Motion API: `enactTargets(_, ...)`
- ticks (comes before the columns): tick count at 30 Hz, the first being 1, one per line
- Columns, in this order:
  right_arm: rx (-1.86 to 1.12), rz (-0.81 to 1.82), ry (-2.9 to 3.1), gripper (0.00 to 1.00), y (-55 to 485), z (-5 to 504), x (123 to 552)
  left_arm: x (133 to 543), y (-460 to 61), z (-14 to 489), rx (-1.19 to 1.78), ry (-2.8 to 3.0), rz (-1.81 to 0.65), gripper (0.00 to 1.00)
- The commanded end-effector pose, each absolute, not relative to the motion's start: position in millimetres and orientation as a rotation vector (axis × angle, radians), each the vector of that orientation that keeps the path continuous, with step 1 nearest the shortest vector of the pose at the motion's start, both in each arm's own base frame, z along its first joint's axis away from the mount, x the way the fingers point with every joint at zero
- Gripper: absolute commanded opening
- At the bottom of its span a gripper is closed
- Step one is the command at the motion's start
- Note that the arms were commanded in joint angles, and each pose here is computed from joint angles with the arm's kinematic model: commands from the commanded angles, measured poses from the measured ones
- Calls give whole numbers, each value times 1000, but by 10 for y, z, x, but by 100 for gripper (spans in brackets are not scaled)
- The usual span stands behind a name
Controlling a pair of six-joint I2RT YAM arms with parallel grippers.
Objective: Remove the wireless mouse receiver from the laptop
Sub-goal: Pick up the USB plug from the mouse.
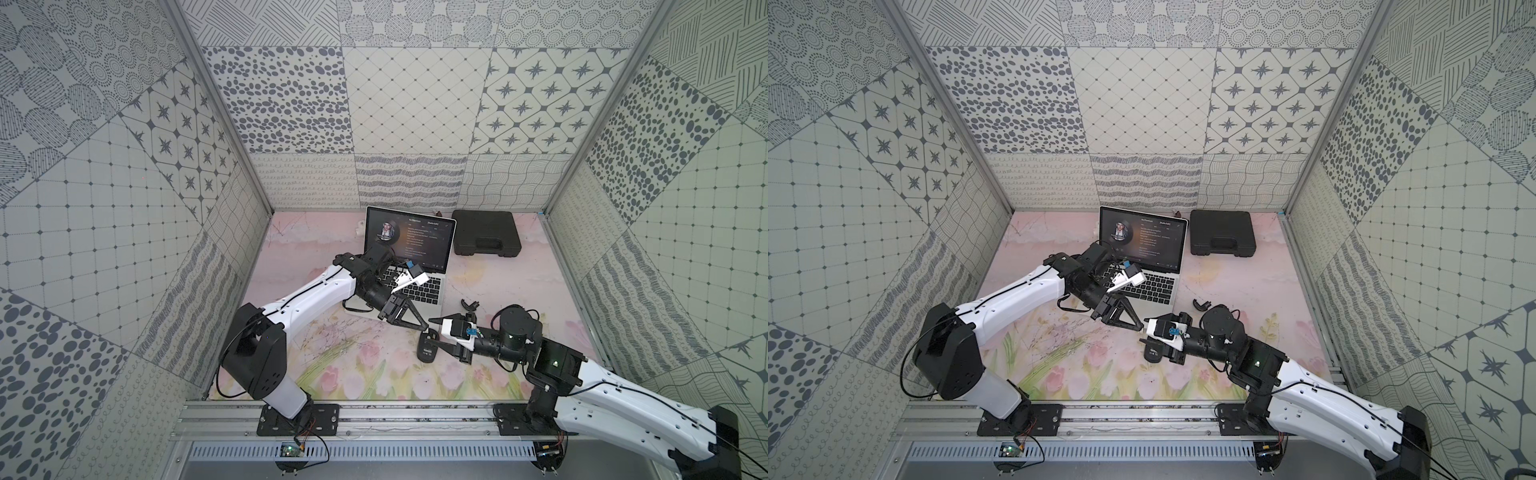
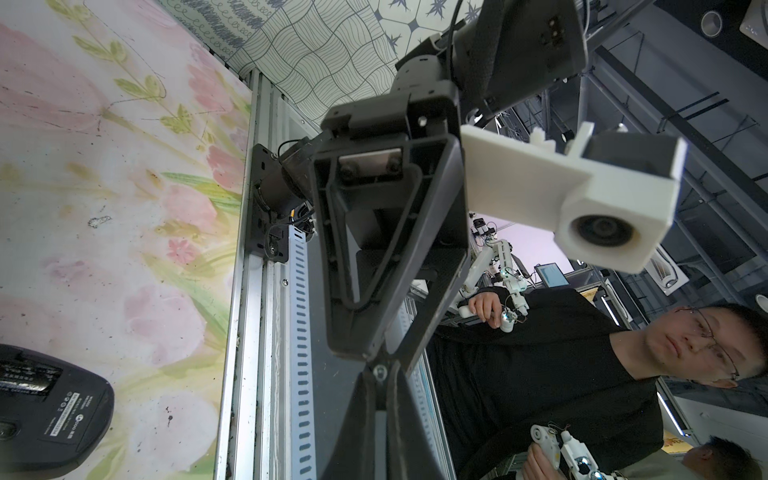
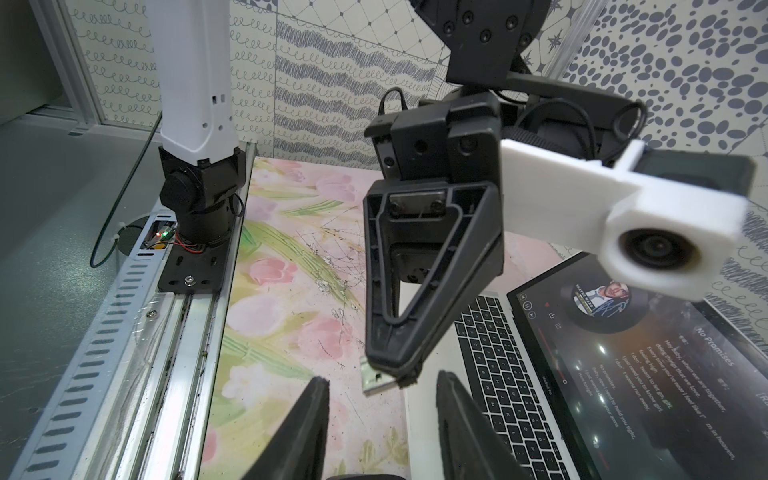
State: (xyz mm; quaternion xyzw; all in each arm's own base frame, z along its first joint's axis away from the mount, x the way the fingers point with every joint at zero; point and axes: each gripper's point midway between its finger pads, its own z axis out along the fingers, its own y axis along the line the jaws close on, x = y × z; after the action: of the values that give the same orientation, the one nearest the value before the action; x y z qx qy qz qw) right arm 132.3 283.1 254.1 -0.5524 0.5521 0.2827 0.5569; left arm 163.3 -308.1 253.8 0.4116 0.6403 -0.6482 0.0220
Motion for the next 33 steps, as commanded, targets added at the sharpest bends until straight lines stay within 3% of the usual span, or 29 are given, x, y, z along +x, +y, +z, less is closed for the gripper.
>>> enactTargets(1,-1265,644,1256,44,2862,2681,1362,1612,-3071,2603,1261,1938,-2076,0)
enactTargets(16,-1270,578,1252,18,2887,2639,1448,1665,-3095,2544,1243,2006,-2058,2)
enactTargets(20,-1269,556,1262,14,2884,2596,1483,1771,-3096,2489,1190,2065,-2052,23)
enactTargets(23,-1248,541,1277,13,2873,2570,1524,1868,-3095,2456,1135,2106,-2060,65)
enactTargets(24,-1242,537,1283,13,2869,2559,1536,1893,-3091,2443,1129,2113,-2049,96)
enactTargets(28,-1203,501,1330,13,2819,2459,1620,2241,-3018,2292,996,2196,-1889,99)
enactTargets(33,-1009,397,1446,13,2643,2443,1910,2920,-2750,2005,553,2312,-1640,100)
